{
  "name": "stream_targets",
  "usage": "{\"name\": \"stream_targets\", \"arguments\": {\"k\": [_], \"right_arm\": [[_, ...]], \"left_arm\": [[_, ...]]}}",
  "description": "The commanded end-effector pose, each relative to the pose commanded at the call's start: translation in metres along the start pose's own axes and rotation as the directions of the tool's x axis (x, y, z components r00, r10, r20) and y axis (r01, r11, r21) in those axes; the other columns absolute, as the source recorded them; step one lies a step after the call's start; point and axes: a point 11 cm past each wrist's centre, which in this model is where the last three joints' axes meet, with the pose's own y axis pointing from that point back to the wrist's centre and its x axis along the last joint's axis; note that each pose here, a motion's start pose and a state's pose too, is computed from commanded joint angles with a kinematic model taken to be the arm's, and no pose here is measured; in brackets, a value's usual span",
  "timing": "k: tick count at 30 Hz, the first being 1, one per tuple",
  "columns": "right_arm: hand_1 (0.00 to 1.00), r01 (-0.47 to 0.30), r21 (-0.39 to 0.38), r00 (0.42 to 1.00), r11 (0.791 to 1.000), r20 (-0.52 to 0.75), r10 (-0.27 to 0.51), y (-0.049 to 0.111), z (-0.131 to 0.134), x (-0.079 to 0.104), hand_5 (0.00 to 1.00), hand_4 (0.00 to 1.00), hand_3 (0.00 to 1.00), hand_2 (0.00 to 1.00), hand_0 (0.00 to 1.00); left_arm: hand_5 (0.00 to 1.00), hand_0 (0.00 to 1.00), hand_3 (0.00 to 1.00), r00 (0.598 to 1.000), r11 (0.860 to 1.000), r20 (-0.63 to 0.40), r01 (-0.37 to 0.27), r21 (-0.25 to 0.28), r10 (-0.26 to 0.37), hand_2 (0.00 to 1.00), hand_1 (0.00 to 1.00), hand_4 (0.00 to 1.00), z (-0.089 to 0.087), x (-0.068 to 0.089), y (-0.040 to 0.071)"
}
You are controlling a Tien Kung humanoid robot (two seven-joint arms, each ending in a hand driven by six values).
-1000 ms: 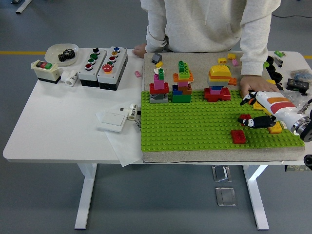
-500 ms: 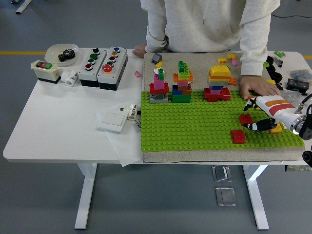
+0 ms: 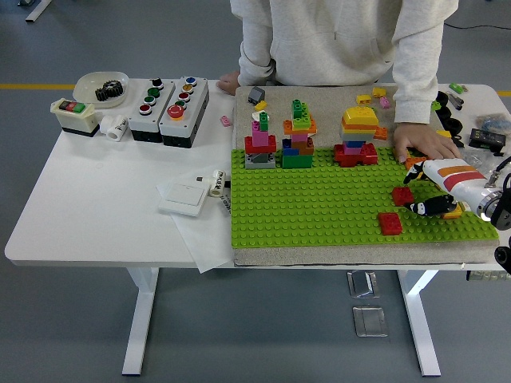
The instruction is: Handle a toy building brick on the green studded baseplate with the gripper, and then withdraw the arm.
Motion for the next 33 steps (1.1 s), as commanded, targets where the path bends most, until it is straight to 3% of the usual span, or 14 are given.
{"name": "stream_targets", "arguments": {"k": [18,19,33], "right_arm": [[0.640,0.025,0.003,1.000,1.000,-0.012,-0.025,-0.0048,-0.0023,-0.0056,0.302,0.756,0.586,0.651,0.607],[0.612,0.025,0.002,1.000,1.000,-0.013,-0.025,-0.0049,-0.0020,-0.0059,0.305,0.717,0.544,0.612,0.571],[0.543,0.020,0.000,1.000,1.000,-0.008,-0.020,-0.0053,0.0006,-0.0060,0.338,0.655,0.504,0.584,0.541]], "left_arm": [[0.503,0.806,0.532,1.000,1.000,0.002,0.000,-0.008,0.000,0.589,0.686,0.528,0.0029,-0.0010,0.0002],[0.503,0.802,0.532,1.000,1.000,0.001,-0.001,-0.009,0.001,0.588,0.687,0.528,0.0031,-0.0008,0.0002],[0.505,0.803,0.532,1.000,1.000,-0.002,-0.002,-0.014,0.002,0.589,0.687,0.529,0.0056,-0.0001,0.0006]]}}
